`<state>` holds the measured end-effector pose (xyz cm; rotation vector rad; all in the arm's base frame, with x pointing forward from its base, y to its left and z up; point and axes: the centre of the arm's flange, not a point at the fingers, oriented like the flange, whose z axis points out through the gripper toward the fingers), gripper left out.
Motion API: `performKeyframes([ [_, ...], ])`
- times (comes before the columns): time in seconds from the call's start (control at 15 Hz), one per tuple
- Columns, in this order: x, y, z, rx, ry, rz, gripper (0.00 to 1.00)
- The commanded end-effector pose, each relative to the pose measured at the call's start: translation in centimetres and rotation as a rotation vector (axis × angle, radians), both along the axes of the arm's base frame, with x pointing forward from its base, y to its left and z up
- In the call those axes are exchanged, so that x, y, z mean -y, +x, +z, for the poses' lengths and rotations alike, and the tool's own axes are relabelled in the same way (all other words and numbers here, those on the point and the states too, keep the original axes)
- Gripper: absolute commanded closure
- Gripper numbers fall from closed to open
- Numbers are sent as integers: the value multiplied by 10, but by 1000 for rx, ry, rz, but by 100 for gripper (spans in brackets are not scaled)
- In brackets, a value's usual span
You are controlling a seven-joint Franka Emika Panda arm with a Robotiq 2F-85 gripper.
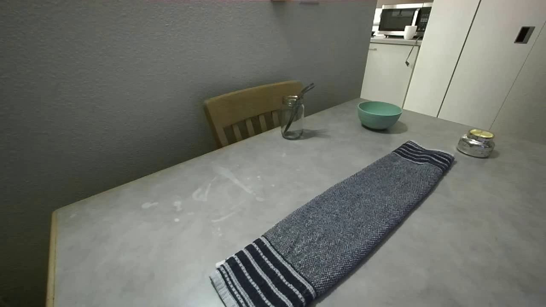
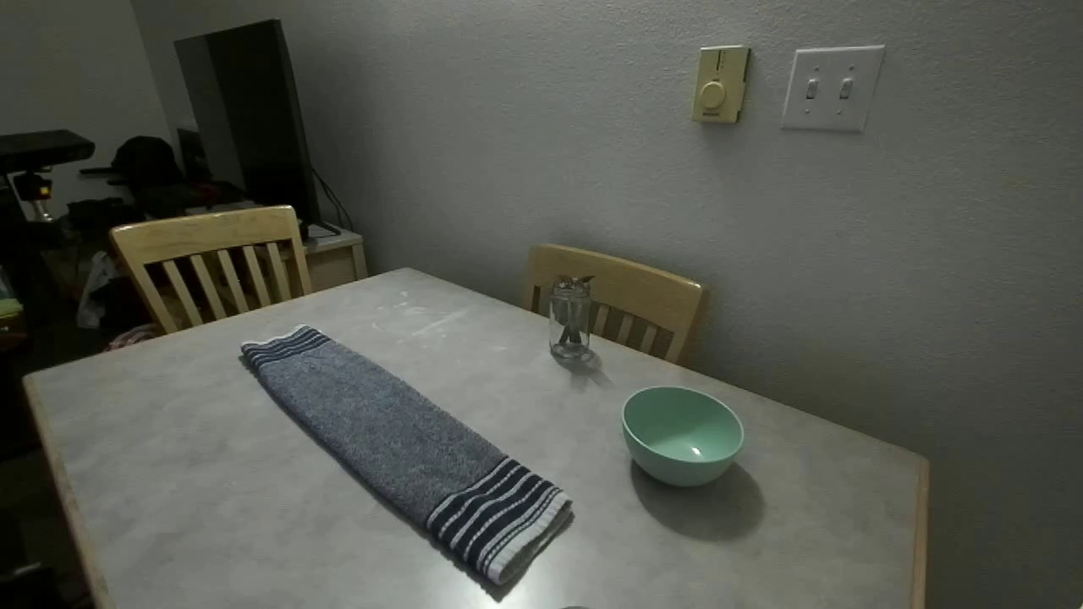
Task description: Fold up the grey towel on the table.
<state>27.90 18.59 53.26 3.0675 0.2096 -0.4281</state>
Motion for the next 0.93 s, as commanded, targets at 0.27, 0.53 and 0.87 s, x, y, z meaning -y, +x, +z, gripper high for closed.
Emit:
performKeyframes([
  [0.27,0,0,0,0,0,0,0],
  [0.53,14,25,-7,9,-2,-18,0],
  [0.87,54,83,-21,46,16,-40,0],
])
